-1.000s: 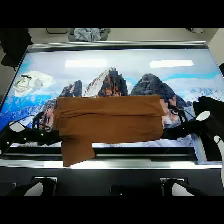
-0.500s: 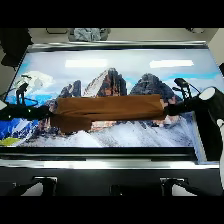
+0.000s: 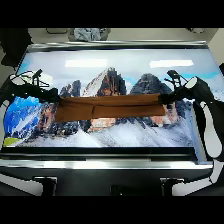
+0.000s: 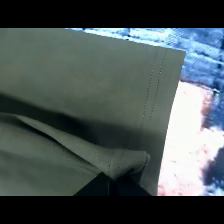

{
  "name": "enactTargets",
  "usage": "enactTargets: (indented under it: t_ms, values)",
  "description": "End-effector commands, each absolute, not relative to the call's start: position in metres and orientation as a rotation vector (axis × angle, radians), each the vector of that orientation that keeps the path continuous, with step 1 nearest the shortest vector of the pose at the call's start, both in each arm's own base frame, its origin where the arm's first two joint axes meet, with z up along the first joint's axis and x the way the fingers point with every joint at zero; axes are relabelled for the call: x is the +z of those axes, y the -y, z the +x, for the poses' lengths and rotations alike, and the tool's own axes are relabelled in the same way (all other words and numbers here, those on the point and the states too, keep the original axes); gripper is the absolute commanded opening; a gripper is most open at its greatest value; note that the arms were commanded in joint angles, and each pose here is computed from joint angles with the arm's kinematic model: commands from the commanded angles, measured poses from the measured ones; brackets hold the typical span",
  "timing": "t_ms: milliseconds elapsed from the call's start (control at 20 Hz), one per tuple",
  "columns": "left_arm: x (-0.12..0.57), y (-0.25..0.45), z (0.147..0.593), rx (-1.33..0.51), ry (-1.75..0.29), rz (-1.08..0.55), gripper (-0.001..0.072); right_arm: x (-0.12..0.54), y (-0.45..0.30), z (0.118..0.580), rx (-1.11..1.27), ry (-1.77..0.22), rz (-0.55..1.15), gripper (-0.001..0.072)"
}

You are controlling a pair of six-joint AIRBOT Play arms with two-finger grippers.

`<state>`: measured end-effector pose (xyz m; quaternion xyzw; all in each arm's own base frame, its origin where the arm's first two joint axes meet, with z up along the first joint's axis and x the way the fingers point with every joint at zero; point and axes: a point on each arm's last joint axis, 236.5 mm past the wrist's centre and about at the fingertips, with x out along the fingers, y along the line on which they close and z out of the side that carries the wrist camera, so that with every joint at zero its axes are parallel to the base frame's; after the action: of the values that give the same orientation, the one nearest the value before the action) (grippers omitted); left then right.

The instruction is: Fold the shirts.

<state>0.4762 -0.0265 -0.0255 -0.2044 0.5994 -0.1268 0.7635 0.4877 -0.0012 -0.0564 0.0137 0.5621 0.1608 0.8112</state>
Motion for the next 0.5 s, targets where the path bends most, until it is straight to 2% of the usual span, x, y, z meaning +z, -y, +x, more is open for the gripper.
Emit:
enactTargets:
  t_ms: [0, 50, 100, 150, 200, 300, 450]
  values:
    - [-0.060, 0.030, 0.476, -0.285, -1.400, -0.475, 0.0034, -0.085, -0.010, 0.487, 0.372, -1.258, 0.101, 0.0041]
    - [-0.064, 0.030, 0.473, -0.273, -1.419, -0.495, 0.0105, -0.085, -0.011, 0.488, 0.373, -1.254, 0.109, 0.0043]
    - [-0.063, 0.028, 0.471, -0.273, -1.426, -0.501, 0.0278, -0.081, -0.011, 0.491, 0.370, -1.239, 0.105, 0.0108]
    - [-0.059, 0.027, 0.468, -0.283, -1.440, -0.499, 0.0452, -0.072, -0.008, 0.494, 0.368, -1.224, 0.100, 0.0396]
    - [-0.053, 0.023, 0.464, -0.296, -1.450, -0.496, 0.0492, -0.061, -0.003, 0.496, 0.379, -1.203, 0.079, 0.0705]
    - [-0.035, 0.015, 0.461, -0.299, -1.447, -0.500, 0.0491, -0.038, 0.021, 0.496, 0.355, -1.164, 0.073, 0.0703]
    - [0.001, 0.013, 0.463, -0.299, -1.367, -0.470, 0.0490, -0.039, 0.050, 0.482, 0.332, -1.195, 0.200, 0.0703]
